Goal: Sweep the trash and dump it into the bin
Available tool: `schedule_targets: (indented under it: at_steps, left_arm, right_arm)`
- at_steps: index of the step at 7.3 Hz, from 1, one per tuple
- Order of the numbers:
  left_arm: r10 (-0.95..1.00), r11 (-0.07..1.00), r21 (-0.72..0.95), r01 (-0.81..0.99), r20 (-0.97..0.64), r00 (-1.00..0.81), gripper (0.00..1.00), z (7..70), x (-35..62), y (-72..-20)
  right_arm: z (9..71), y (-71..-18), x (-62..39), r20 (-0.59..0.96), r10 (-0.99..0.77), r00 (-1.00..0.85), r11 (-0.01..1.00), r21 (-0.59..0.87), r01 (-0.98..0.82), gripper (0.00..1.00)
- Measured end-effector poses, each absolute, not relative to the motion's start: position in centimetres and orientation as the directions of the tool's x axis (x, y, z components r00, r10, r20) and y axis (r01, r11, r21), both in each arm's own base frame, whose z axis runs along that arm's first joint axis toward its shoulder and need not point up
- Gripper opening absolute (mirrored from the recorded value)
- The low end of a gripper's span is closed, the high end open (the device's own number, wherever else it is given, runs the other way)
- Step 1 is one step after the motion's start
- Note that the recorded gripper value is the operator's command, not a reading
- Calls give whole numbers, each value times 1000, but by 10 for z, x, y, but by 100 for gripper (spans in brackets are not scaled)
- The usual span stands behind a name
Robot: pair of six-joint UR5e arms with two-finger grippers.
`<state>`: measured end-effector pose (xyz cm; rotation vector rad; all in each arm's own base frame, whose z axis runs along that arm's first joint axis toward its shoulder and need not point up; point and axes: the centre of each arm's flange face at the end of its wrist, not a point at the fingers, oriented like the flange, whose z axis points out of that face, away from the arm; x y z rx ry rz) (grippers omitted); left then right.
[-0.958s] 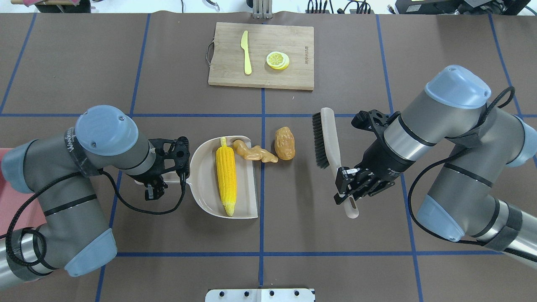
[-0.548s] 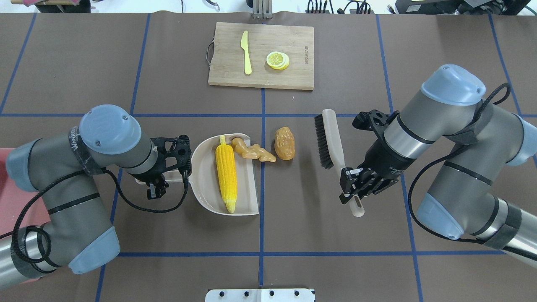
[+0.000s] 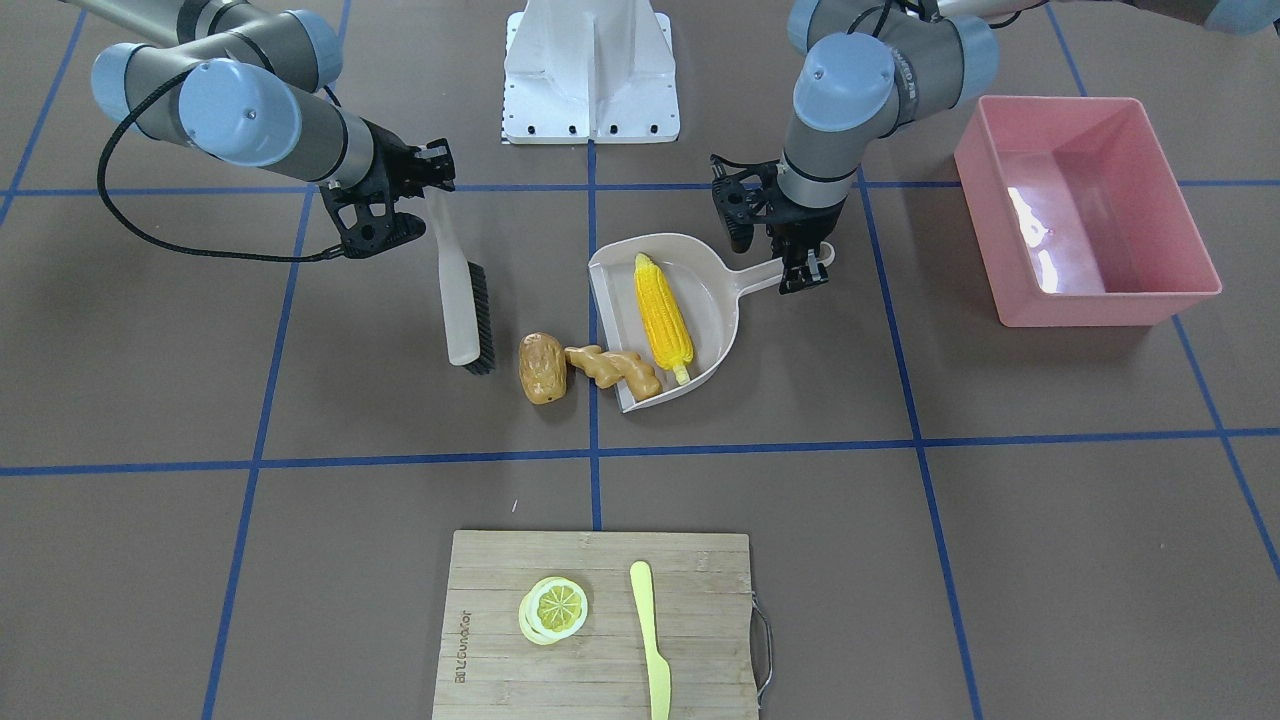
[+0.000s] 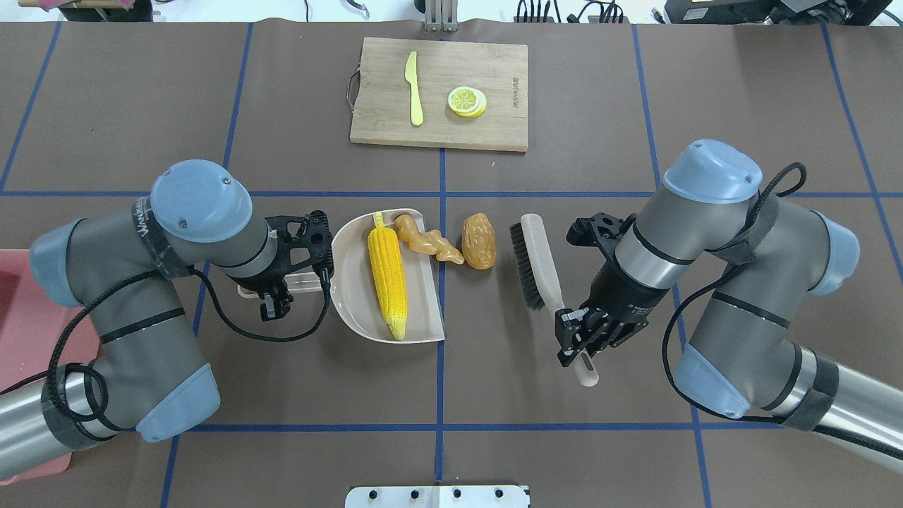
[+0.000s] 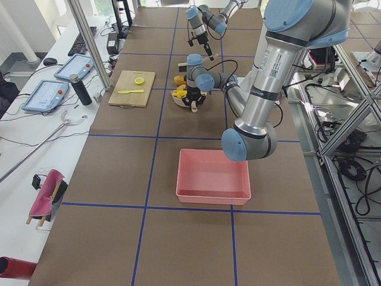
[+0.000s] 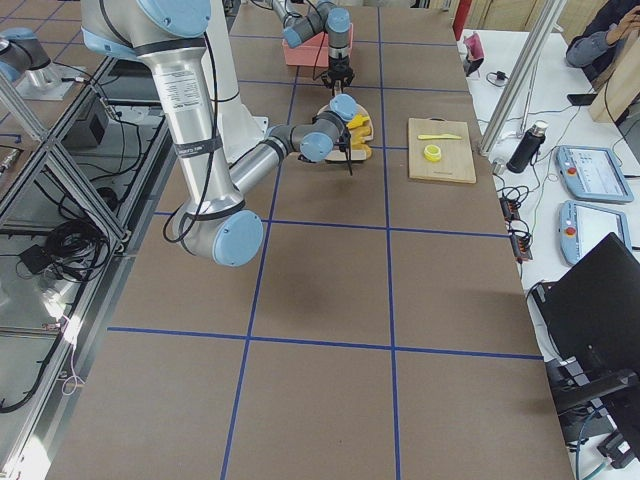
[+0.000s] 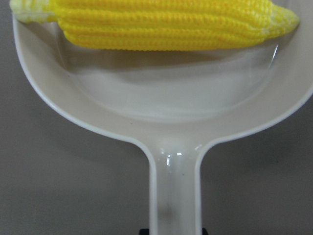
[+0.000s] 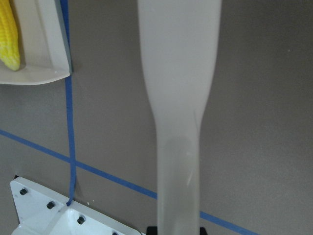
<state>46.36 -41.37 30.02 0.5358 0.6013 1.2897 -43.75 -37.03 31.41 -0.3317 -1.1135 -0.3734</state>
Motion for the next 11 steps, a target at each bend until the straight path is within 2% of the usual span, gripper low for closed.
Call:
schedule_targets:
  at_steps: [6, 11]
  left_arm:
    - [978, 205, 664, -719, -114, 174, 0, 299, 471, -421]
    - [978, 205, 669, -714, -113, 175, 0, 296, 469, -422]
  right_arm:
    - [294, -392, -490, 905, -145, 399, 890, -57, 453, 0]
    - [262, -378, -520, 913, -183, 364, 873, -20, 488, 0]
